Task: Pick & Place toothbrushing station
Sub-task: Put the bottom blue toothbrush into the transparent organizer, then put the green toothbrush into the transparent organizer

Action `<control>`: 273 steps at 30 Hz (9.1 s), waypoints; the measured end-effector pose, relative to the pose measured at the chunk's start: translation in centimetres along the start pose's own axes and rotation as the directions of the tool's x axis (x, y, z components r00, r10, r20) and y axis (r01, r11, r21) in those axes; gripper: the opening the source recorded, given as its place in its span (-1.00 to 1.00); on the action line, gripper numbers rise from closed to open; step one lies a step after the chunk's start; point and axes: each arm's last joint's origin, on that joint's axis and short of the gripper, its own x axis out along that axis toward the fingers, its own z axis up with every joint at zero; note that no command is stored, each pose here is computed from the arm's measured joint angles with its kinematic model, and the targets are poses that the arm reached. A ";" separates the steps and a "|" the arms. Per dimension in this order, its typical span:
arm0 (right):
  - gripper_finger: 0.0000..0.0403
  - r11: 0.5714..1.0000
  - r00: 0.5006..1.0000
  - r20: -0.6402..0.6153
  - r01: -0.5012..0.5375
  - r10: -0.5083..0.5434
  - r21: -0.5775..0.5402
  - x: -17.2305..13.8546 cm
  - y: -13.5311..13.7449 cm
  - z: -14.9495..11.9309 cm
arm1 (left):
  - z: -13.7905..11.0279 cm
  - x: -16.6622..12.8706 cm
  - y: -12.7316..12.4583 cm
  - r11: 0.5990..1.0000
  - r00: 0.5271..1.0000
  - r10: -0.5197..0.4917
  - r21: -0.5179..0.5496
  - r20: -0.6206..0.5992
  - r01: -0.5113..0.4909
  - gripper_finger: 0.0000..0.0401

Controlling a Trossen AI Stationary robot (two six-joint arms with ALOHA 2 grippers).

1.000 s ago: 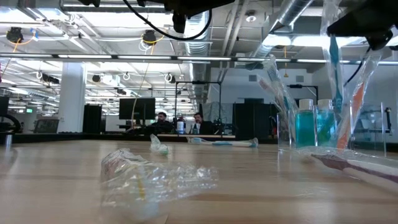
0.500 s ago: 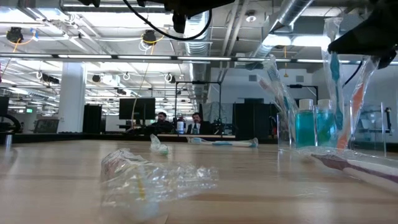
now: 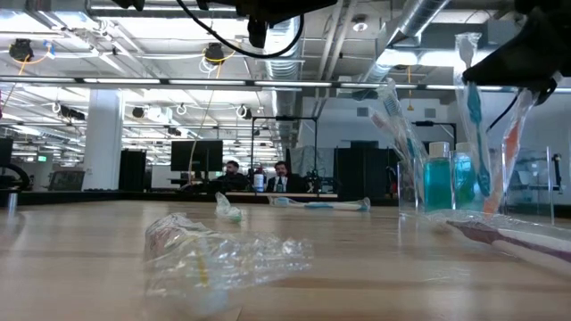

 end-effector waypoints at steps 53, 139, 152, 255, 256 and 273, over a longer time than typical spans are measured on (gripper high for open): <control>-0.20 0.991 0.992 -0.013 -0.127 0.126 -0.032 -0.4 -0.9 -0.9 | -0.3 0.0 0.0 1.000 1.000 0.002 0.010 -0.025 -0.002 -0.83; -0.39 0.957 0.979 0.122 -0.129 0.165 -0.261 -1.7 1.0 7.7 | -11.7 -5.5 11.7 0.663 0.675 0.213 -0.403 -0.706 -0.631 -0.16; -0.39 0.957 0.979 0.124 -0.129 0.165 -0.259 -1.7 1.0 7.7 | -13.3 -4.7 11.8 0.662 0.667 0.223 -0.392 -0.710 -0.639 -0.25; -0.94 0.923 0.947 0.098 -0.270 0.306 -0.274 8.9 3.6 9.6 | 1.6 1.6 1.0 0.998 0.989 -0.058 -0.017 0.137 0.061 -0.97; -0.96 0.921 0.946 0.097 -0.272 0.309 -0.278 8.9 3.6 9.6 | 1.7 1.5 1.0 0.998 0.989 -0.058 -0.017 0.138 0.060 -0.97; -0.97 0.927 0.943 0.107 -0.282 0.315 -0.247 4.1 3.3 9.6 | 1.2 -0.4 1.6 0.999 0.995 -0.034 -0.019 0.090 0.035 -0.75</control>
